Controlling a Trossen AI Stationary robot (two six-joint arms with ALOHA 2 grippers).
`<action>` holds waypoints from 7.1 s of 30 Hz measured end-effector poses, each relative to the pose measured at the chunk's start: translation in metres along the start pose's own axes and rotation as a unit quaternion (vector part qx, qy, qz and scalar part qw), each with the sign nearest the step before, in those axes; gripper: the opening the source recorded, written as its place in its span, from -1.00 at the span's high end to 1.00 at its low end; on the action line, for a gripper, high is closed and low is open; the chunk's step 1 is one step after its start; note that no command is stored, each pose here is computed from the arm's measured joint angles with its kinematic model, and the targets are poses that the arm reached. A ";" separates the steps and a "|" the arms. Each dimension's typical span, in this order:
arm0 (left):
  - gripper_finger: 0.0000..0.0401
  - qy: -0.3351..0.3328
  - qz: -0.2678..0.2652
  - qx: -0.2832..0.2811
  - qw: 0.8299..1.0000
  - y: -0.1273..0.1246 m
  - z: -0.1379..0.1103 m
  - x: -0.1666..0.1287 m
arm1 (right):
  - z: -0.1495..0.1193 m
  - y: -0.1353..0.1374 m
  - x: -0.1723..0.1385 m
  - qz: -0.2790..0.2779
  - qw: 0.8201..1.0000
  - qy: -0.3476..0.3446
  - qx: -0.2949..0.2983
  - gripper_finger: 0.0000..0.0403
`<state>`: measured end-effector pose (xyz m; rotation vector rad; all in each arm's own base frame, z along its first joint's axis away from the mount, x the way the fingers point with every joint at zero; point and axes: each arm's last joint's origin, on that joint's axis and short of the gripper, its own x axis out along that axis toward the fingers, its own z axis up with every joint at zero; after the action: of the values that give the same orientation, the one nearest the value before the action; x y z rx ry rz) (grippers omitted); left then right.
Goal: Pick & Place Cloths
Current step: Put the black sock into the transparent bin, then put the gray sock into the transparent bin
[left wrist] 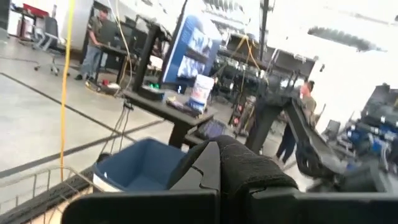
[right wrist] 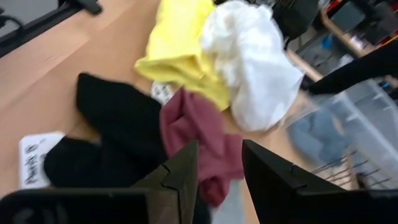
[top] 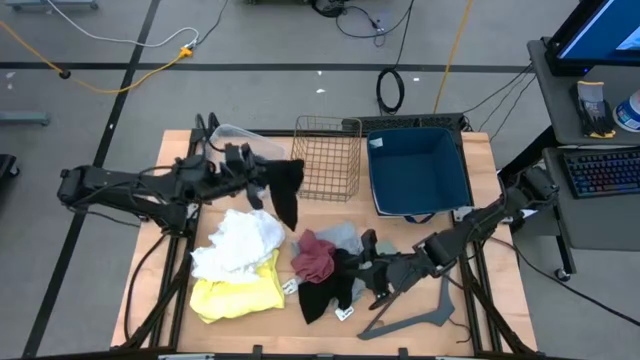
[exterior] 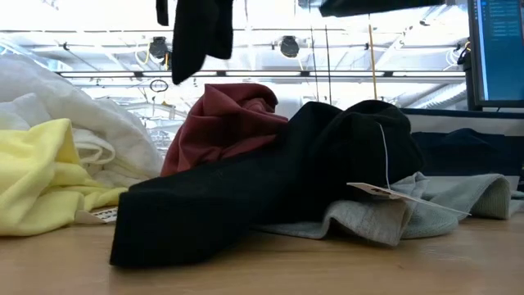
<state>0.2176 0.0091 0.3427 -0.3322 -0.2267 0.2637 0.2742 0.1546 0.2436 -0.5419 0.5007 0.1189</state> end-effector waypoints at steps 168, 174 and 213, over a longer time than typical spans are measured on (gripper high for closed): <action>-0.47 0.299 0.422 -0.077 0.852 0.141 -0.036 -0.036 | -0.029 0.075 -0.055 0.094 0.976 0.156 0.118 0.42; -0.47 0.251 0.365 -0.090 0.892 0.125 -0.018 -0.042 | -0.029 0.075 -0.055 0.094 0.976 0.156 0.117 0.42; -0.47 0.240 -0.051 0.062 0.967 -0.027 -0.051 -0.027 | -0.034 0.044 -0.032 0.055 0.977 0.181 0.101 0.42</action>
<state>0.2113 -0.0385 0.3007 -0.2501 0.2507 0.0895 0.2212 0.1755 0.2134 -0.3349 0.8882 0.0725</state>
